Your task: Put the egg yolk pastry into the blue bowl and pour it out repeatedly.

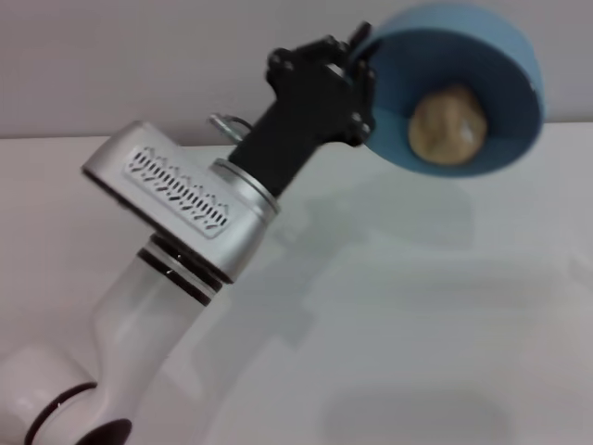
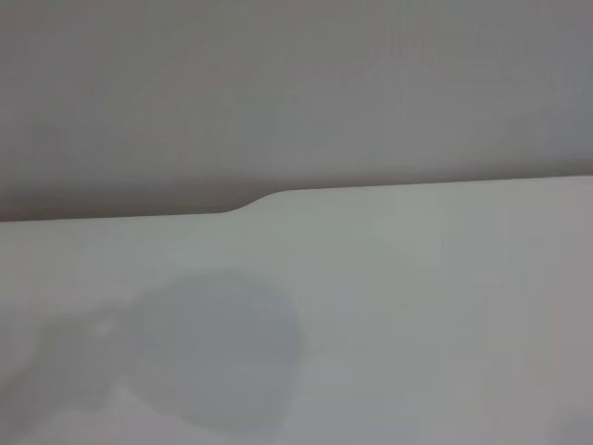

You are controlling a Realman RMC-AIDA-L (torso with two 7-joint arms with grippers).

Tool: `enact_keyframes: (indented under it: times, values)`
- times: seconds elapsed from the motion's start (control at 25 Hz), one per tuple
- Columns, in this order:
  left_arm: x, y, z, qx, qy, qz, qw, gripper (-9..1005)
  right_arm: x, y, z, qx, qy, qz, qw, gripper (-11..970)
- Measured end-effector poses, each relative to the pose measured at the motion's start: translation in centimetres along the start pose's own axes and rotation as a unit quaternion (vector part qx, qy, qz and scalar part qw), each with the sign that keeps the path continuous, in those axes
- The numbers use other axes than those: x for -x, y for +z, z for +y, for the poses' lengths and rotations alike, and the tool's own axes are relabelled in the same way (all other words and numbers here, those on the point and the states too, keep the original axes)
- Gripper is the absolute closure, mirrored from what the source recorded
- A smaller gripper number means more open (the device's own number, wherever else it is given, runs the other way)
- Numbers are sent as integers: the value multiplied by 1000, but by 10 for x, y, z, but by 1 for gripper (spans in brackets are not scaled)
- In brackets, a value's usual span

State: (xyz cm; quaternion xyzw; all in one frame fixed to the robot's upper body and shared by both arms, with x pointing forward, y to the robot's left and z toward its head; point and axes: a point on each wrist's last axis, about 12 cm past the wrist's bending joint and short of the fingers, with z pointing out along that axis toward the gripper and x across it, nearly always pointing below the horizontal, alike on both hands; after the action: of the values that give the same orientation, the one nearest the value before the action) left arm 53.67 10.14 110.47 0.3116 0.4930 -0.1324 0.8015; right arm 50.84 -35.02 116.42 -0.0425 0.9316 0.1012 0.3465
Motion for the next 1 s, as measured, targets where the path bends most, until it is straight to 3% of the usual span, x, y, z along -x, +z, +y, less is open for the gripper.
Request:
enact_keyframes:
  times: [0.24, 0.56, 1.0]
  values:
    - [2, -3, -3, 17, 29, -5, 999, 984, -3, 4, 2, 6, 1, 7, 1000, 384]
    - [7, -11, -19, -6, 151, -24, 988, 984, 0, 8, 6, 11, -3, 8, 1000, 389]
    - [12, -18, 2, 97, 124, -31, 987, 984, 0, 15, 13, 24, -8, 17, 1000, 396]
